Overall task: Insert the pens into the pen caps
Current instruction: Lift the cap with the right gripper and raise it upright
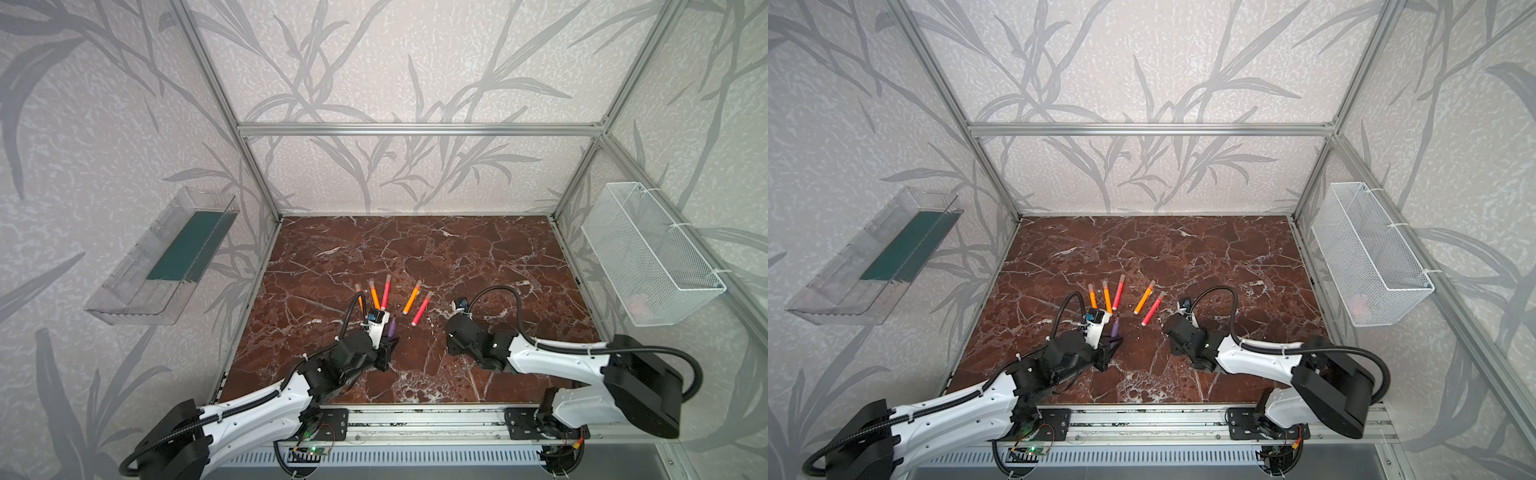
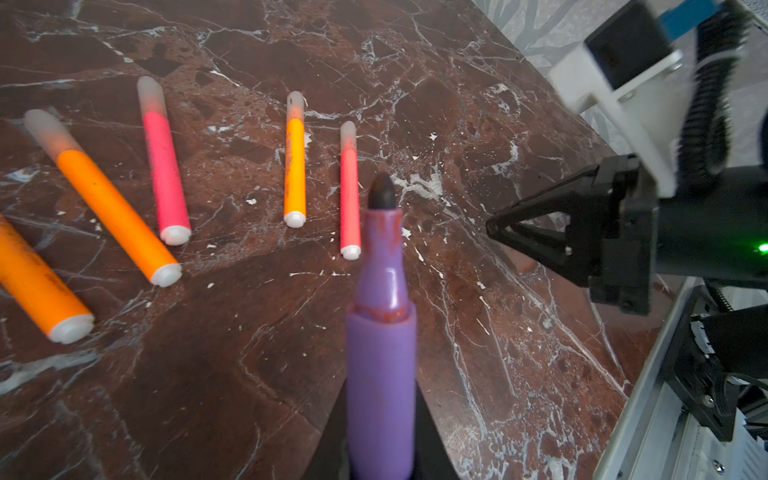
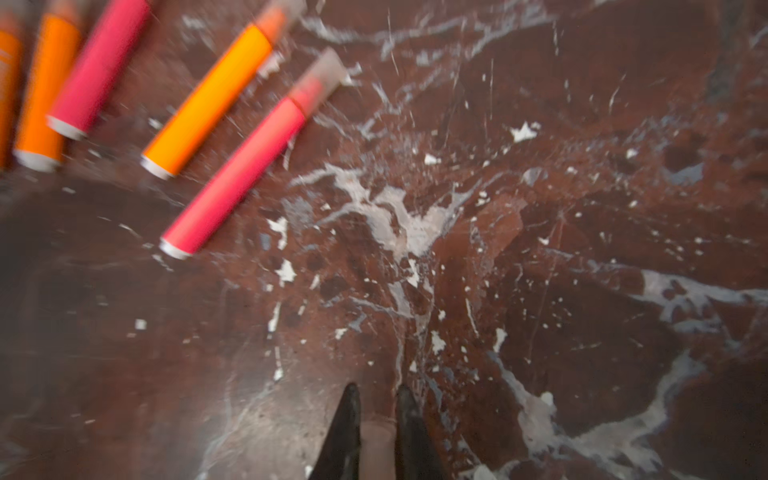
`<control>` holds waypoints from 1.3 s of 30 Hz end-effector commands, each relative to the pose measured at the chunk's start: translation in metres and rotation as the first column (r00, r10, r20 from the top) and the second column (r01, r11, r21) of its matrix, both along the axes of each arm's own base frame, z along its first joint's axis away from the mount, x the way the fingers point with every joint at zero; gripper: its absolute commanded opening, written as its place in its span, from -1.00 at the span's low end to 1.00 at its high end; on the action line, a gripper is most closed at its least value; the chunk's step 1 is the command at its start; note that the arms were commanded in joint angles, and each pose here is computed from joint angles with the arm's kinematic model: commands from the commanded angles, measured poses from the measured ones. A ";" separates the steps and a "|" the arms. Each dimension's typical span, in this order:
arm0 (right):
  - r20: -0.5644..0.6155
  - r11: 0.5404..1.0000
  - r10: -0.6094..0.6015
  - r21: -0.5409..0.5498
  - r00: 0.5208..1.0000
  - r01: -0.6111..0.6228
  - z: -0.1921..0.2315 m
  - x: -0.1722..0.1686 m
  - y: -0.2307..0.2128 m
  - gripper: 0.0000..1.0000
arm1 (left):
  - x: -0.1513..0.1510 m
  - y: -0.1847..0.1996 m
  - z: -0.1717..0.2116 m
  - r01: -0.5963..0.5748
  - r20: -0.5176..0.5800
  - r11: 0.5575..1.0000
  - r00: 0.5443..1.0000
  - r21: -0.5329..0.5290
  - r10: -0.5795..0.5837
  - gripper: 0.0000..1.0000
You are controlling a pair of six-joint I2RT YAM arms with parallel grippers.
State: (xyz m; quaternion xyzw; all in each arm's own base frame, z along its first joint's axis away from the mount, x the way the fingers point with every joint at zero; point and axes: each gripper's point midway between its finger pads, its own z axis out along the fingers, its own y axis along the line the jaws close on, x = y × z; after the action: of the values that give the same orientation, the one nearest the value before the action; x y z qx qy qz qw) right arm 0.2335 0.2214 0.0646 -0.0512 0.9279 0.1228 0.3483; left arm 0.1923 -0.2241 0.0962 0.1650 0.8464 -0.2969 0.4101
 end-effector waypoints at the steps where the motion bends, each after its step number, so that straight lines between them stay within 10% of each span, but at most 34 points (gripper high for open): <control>1: 0.104 0.981 -0.019 0.194 0.994 -0.002 0.046 0.006 0.010 -0.95 | -0.004 -0.022 0.012 0.057 0.007 0.995 0.998 -0.087 -0.057 -1.00; 13: 0.292 0.825 -0.069 0.555 0.954 -0.110 0.140 0.006 0.027 -1.00 | -0.017 -0.088 0.002 0.179 -0.007 0.978 0.984 -0.107 -0.181 -1.00; 23: 0.216 0.964 -0.126 0.255 0.968 0.069 0.108 0.014 -0.014 -0.52 | 0.000 -0.047 -0.001 -0.001 0.041 1.000 0.999 -0.019 0.002 -1.00; 39: -0.144 0.999 -0.034 -0.044 0.989 0.028 -0.032 -0.013 -0.007 -0.25 | -0.003 -0.034 0.004 -0.006 0.057 1.000 0.998 0.006 0.005 -1.00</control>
State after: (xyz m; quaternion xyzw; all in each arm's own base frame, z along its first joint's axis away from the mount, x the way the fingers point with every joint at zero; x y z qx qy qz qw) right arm 0.2257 0.2192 0.0433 -0.0365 0.9465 0.1164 0.2987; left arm 0.1884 -0.2657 0.1007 0.1747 0.8348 -0.2996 0.4275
